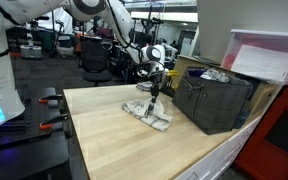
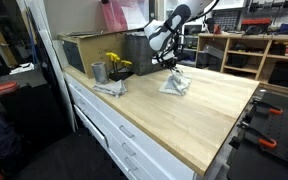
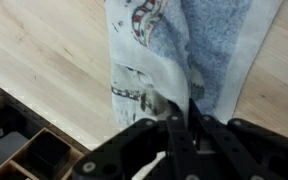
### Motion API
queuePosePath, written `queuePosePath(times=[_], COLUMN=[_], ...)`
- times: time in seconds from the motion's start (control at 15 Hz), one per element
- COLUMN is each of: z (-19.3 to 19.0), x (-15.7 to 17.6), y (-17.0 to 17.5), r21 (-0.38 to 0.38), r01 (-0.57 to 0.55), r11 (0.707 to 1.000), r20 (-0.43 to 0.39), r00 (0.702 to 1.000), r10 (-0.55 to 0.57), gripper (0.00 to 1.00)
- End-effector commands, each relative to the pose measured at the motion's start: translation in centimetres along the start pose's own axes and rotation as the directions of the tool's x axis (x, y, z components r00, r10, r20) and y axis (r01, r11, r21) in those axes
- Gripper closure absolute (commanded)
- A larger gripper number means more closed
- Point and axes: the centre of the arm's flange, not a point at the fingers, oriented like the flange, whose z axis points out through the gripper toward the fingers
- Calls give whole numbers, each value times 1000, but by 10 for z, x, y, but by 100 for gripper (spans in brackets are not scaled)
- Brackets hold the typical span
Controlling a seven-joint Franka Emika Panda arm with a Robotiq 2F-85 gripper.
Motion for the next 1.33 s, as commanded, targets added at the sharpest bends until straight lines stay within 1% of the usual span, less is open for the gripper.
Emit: queuePosePath(times=[0.0,0.2,0.47,0.53,0.67,0.87,1.07,1.27], z=[-2,3,17,23,35,51,71,86], x=[15,12,8,10,14,21,30,41], y=[-14,-9,9,17,36,65,92,115], r21=[-32,-37,-43,-41,-24,35,111,222], r01=[-72,-68,-29,-13,34,117,181,207], r11=[997,997,999,999,999,993,977,953], r20=[-15,-15,16,31,77,161,263,345], r00=[997,998,999,999,997,979,943,897], r10=[72,68,29,14,-32,-121,-204,-276], gripper=[56,34,4,1,0,0,0,0])
